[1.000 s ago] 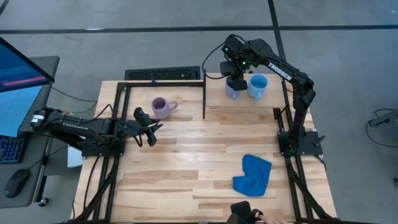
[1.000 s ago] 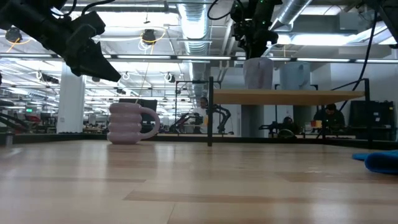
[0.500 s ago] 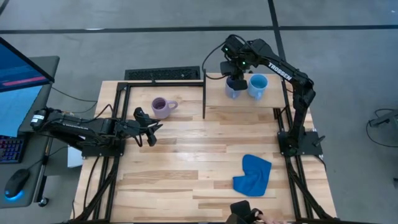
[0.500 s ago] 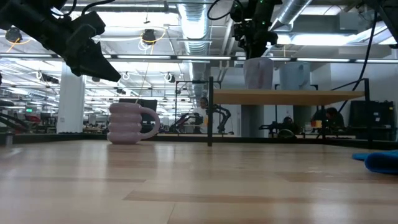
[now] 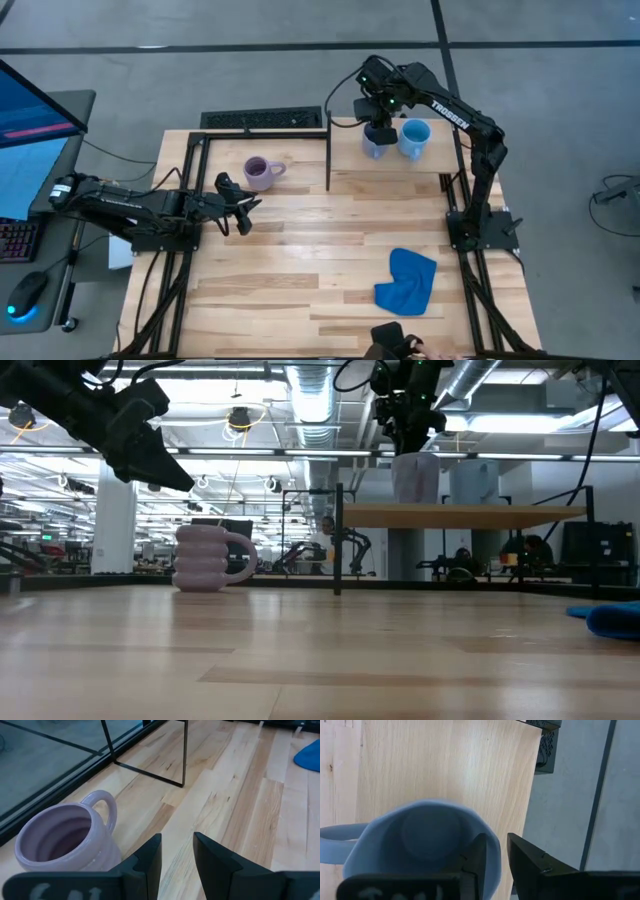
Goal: Stack small to large cups/mugs on shelf
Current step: Put the blue mug on the shelf, then put the purple mug on the shelf
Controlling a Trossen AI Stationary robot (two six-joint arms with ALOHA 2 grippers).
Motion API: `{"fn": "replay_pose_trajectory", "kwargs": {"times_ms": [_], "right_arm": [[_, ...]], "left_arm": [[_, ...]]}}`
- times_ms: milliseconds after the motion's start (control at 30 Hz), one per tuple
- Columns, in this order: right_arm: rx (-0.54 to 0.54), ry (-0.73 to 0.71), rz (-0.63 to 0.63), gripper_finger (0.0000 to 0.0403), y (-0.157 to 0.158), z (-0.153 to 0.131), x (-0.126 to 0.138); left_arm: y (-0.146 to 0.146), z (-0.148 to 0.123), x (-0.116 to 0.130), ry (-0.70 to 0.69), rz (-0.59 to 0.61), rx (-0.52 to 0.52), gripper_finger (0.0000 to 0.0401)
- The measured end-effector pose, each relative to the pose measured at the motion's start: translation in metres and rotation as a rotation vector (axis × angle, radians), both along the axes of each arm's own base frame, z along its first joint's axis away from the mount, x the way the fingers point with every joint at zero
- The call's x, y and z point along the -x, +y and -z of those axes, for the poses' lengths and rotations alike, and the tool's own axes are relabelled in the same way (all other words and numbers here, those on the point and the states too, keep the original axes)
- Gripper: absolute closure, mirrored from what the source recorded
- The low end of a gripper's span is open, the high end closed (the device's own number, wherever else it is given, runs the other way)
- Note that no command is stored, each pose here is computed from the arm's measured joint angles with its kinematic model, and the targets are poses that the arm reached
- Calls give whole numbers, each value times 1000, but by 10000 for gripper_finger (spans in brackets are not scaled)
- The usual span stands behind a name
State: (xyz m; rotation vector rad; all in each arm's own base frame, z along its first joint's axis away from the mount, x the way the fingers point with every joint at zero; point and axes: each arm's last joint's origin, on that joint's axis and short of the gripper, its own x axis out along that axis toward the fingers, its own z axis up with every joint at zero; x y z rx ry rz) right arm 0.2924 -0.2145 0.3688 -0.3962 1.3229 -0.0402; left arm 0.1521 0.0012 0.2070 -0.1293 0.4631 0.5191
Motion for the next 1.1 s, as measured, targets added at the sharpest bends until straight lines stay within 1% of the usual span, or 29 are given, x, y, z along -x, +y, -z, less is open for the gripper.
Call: {"fn": "replay_pose_trajectory", "kwargs": {"times_ms": [200, 300, 433, 500, 600, 667, 733, 800, 867, 933, 1000, 1100], "right_arm": [[12, -4, -6, 304, 2, -4, 1], [37, 3, -3, 304, 5, -13, 4], [72, -35, -15, 304, 12, -32, 5], [97, -72, -29, 304, 20, -47, 5], [141, -162, -37, 304, 32, -73, 7], [168, -227, -28, 304, 41, -83, 8], [186, -262, -25, 304, 51, -92, 15], [187, -274, -50, 304, 65, -100, 22], [161, -279, -41, 304, 77, -105, 29], [106, -306, 10, 304, 88, -108, 33], [13, -323, 60, 304, 100, -109, 39], [-130, -371, 61, 304, 118, -111, 39]], "left_arm": [[0, 0, 0, 0, 0, 0, 298], [0, 0, 0, 0, 0, 0, 298], [0, 0, 0, 0, 2, 1, 298], [0, 0, 0, 1, 2, 2, 298], [0, 0, 0, 2, 2, 2, 298], [0, 0, 0, 2, 2, 1, 298], [0, 0, 0, 6, 2, 1, 298], [0, 1, 0, 6, 2, 1, 298], [0, 0, 0, 6, 2, 1, 298], [0, 1, 0, 7, 2, 1, 298], [0, 0, 0, 5, 3, 1, 298], [0, 0, 0, 5, 3, 1, 298]]}}
